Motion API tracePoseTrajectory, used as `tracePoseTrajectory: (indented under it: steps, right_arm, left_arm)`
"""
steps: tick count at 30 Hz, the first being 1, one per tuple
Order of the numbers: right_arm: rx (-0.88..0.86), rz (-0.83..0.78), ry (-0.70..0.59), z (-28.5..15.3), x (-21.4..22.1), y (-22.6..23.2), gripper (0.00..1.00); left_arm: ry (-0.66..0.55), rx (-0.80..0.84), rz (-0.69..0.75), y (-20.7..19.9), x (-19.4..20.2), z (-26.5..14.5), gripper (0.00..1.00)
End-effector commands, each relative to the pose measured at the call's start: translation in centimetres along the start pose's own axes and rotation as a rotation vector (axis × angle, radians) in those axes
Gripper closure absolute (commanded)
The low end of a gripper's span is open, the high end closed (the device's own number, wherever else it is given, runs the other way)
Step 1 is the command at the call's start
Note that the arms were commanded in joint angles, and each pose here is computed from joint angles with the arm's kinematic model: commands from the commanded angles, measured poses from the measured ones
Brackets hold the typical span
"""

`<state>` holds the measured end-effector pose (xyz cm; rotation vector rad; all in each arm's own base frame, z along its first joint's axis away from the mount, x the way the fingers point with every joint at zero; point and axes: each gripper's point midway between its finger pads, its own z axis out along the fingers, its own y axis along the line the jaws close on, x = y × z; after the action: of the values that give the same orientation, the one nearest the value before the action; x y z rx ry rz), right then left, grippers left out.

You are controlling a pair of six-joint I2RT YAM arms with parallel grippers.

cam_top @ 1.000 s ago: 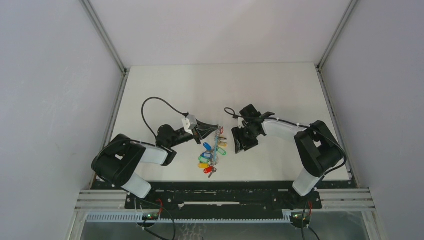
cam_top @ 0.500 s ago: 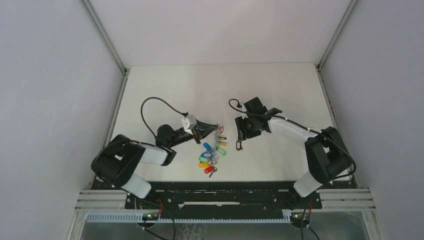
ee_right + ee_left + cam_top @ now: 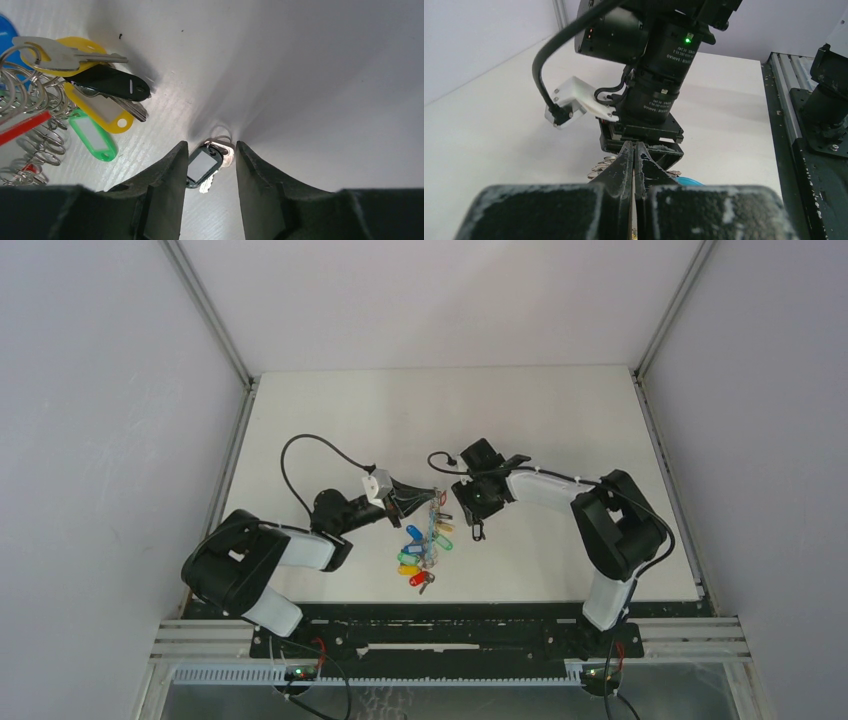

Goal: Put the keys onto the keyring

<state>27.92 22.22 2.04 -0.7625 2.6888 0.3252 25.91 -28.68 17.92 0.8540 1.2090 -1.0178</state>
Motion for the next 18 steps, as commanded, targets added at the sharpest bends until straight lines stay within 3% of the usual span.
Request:
tracePoseTrajectory:
  steps: [1,9,18]
  right_arm:
    - [-0.009,-0.060,-0.048,-0.1,-2.2,0.3,0.61]
    - [0.040,0.085,-0.023,0.0,-1.6,-2.2,0.76]
    - [0.019,0.448,-0.046,-1.4,-0.4,-5.0,0.74]
  left_arm:
    - [-0.061,0.012,0.076,-0.4,-1.9,-0.3,1.00]
    - [-0.062,0.015,0.073,-0.4,-1.9,-0.3,1.00]
    - [-0.063,0.020,0.067,-0.5,-2.0,-0.2,1.00]
